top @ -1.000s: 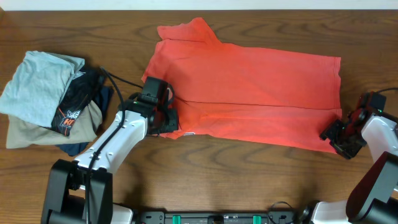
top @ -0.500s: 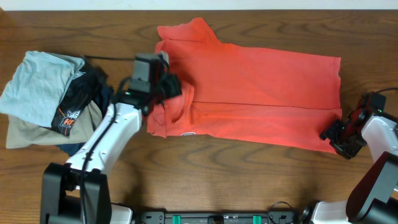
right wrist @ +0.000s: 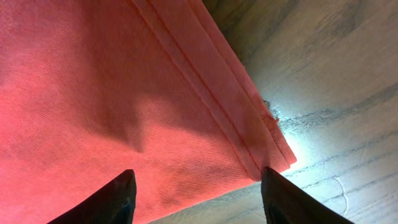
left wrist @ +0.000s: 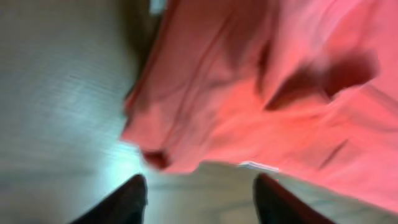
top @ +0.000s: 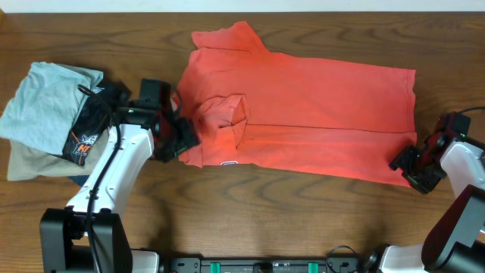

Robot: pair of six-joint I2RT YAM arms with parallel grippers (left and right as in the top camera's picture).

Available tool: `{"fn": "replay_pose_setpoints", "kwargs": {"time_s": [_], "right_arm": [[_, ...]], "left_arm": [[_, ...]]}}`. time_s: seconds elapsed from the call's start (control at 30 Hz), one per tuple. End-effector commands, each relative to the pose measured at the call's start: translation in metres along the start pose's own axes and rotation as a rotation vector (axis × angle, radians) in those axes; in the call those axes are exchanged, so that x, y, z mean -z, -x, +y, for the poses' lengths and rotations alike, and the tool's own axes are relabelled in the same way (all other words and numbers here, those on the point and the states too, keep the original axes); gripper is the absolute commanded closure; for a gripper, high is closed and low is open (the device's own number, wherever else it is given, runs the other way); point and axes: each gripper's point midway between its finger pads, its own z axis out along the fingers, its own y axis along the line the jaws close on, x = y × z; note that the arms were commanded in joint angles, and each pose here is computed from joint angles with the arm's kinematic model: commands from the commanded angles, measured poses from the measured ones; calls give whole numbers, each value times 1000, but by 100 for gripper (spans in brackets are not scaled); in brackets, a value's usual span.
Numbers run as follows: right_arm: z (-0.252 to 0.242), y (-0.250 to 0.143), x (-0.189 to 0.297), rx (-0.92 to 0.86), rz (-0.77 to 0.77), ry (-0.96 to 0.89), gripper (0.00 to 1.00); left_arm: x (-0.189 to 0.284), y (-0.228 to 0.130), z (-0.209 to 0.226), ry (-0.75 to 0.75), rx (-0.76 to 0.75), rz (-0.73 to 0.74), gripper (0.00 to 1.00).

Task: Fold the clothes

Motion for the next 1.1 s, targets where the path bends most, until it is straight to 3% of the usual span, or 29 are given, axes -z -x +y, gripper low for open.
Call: {"fn": "replay_pose_setpoints", "kwargs": {"time_s": [0.0, 0.23, 0.37, 0.53, 0.77, 0.93, 1.07], "right_arm": [[0, -2, -2, -5, 8, 5, 37], [17, 1, -1, 21, 4, 96, 40], [27, 7, 7, 62, -3, 145, 28], [16, 20, 18, 46, -36, 67, 27], [5, 25, 12, 37, -75, 3, 45], [5, 19, -4, 38, -85, 23, 48], [3, 11, -18, 39, -91, 31, 70]], "left_arm": [[-6, -11, 19, 75, -53, 17, 50], [-24, -29, 22, 84, -166, 51, 48], [-28, -29, 24, 89, -175, 44, 42], [-28, -25, 23, 90, -179, 24, 42], [-28, -20, 20, 81, -183, 5, 41], [-28, -20, 20, 81, -183, 6, 36], [-28, -20, 20, 80, -184, 4, 35]]}}
